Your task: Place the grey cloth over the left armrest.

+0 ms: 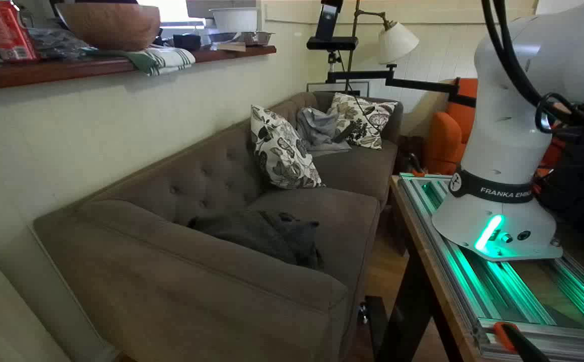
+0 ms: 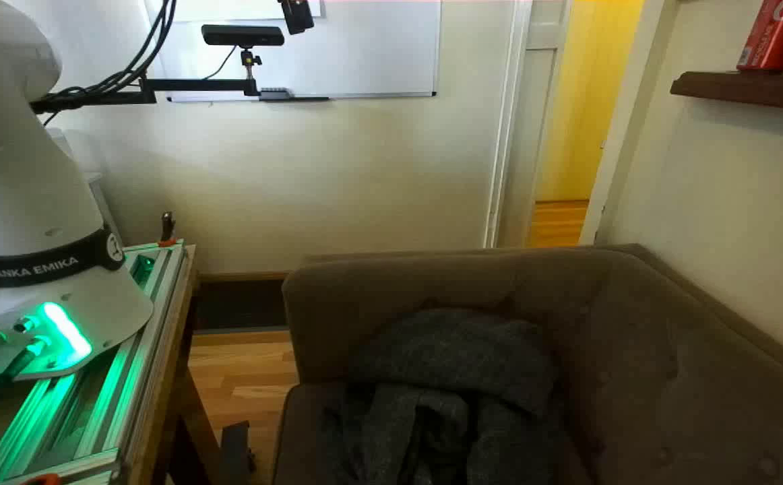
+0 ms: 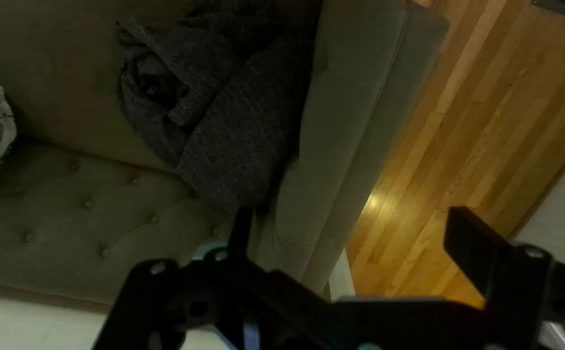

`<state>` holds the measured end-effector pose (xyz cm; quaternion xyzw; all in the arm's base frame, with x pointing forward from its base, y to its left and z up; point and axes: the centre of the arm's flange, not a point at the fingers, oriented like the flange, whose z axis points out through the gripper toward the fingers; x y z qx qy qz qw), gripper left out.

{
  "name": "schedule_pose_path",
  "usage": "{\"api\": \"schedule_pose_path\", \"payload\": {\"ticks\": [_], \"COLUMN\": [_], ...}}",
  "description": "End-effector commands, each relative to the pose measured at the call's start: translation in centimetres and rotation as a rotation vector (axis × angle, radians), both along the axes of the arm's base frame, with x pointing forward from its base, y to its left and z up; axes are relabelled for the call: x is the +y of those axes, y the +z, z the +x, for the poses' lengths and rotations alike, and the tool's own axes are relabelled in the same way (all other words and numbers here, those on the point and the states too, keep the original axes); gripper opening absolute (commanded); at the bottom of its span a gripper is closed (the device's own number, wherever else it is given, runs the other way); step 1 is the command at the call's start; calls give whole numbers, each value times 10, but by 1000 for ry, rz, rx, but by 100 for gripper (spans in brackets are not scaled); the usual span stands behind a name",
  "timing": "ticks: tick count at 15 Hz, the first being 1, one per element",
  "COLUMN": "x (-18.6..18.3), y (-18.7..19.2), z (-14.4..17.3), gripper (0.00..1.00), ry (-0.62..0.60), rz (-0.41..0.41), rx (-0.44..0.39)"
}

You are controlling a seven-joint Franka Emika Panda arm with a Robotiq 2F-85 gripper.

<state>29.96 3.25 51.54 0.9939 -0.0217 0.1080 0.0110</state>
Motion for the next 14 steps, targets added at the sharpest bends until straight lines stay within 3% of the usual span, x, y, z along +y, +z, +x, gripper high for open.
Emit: {"api": "schedule_pose_path", "payload": {"ticks": [1,7,14], "x": [0,2,-16], "y": [0,-3,-89], "z": [0,5,108], "gripper": [100,100,100], "ry": [0,-1,-97], "rz": [0,-29,-32], "rx": [0,14,43]}}
